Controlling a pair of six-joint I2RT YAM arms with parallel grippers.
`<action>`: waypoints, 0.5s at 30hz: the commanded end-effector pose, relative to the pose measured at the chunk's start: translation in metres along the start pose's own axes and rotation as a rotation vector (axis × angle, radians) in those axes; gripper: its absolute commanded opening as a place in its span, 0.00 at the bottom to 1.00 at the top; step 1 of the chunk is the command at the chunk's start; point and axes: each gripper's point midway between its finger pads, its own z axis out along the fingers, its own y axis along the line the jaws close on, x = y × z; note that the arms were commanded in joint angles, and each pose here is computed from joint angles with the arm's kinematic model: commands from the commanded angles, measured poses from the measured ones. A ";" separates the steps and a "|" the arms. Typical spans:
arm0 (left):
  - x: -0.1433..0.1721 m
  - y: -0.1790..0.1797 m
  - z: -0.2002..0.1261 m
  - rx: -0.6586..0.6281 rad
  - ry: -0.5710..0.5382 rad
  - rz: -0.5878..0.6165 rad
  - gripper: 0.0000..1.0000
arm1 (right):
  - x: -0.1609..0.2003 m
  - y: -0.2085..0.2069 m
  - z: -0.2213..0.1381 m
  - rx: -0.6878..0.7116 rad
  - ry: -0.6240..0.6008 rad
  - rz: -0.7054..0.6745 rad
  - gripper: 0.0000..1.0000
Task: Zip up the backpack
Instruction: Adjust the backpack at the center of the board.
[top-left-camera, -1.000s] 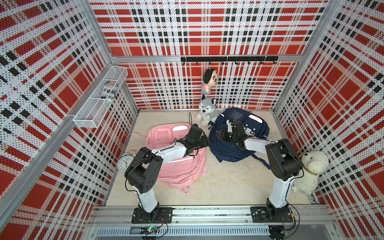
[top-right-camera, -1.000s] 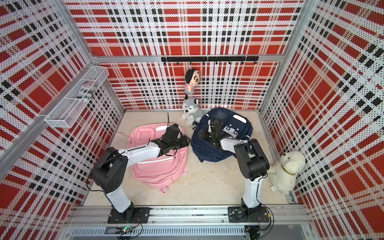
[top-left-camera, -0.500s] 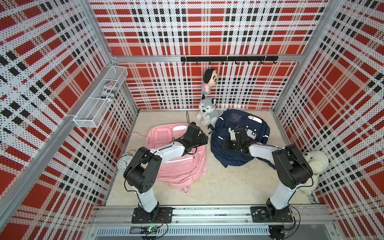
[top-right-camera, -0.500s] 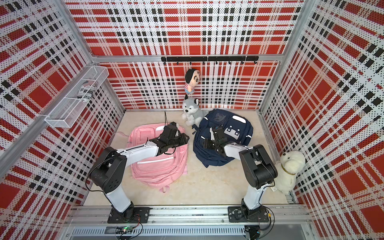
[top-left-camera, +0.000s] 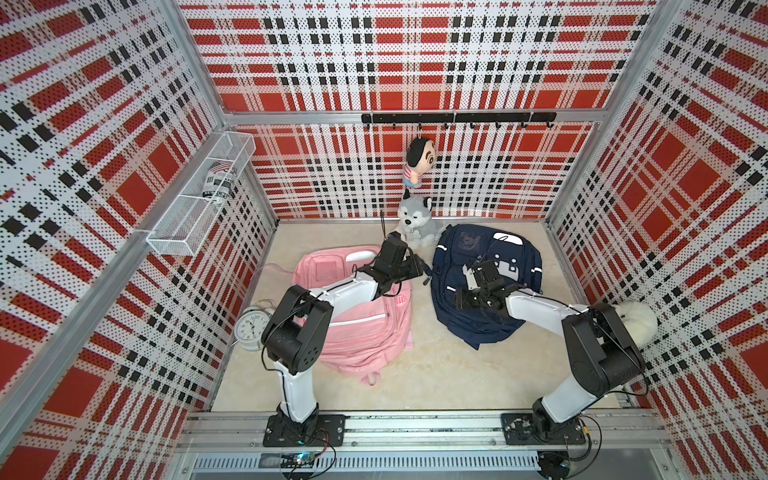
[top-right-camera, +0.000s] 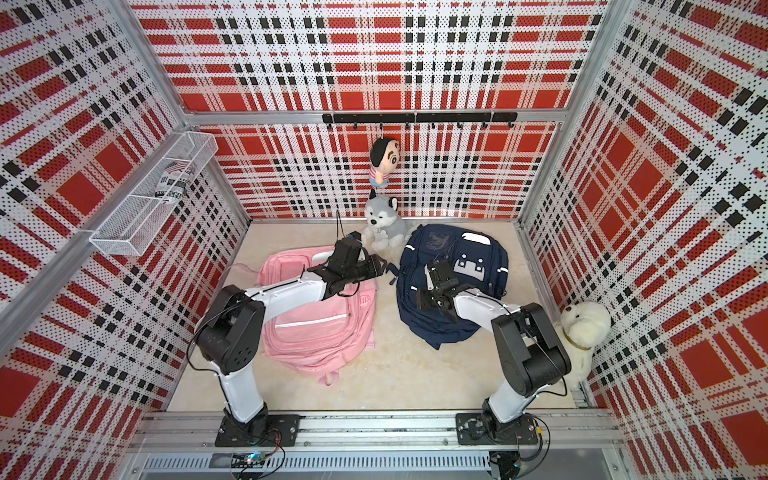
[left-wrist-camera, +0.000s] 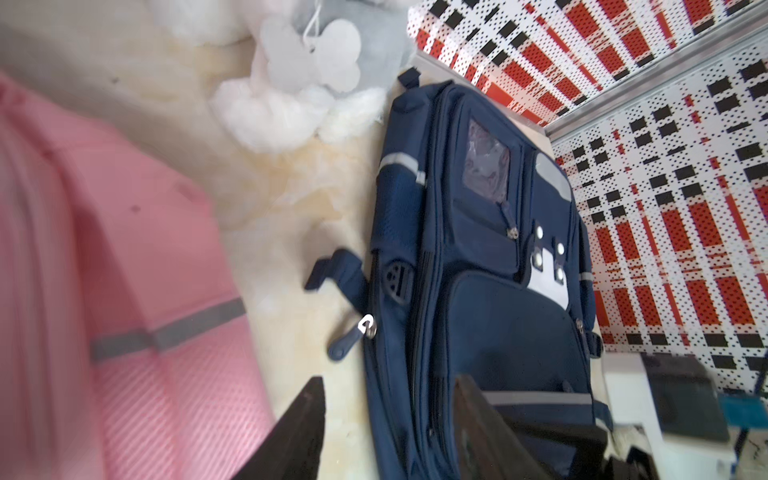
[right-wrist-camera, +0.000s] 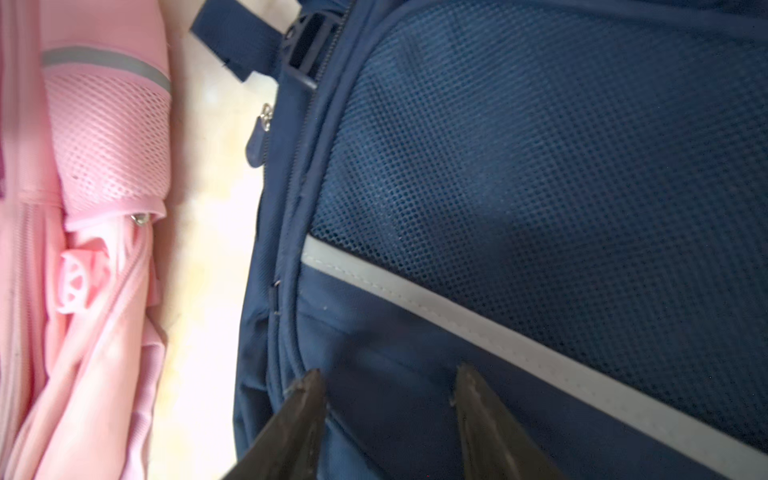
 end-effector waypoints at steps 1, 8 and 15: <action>0.003 -0.006 0.024 0.040 0.045 0.038 0.51 | 0.023 0.002 -0.009 0.004 0.070 0.024 0.53; 0.007 -0.022 0.048 0.116 0.066 0.008 0.50 | -0.005 0.034 -0.024 -0.099 -0.067 0.024 0.54; 0.009 -0.020 0.068 0.137 0.086 0.028 0.50 | 0.005 0.038 -0.021 -0.142 -0.049 0.031 0.54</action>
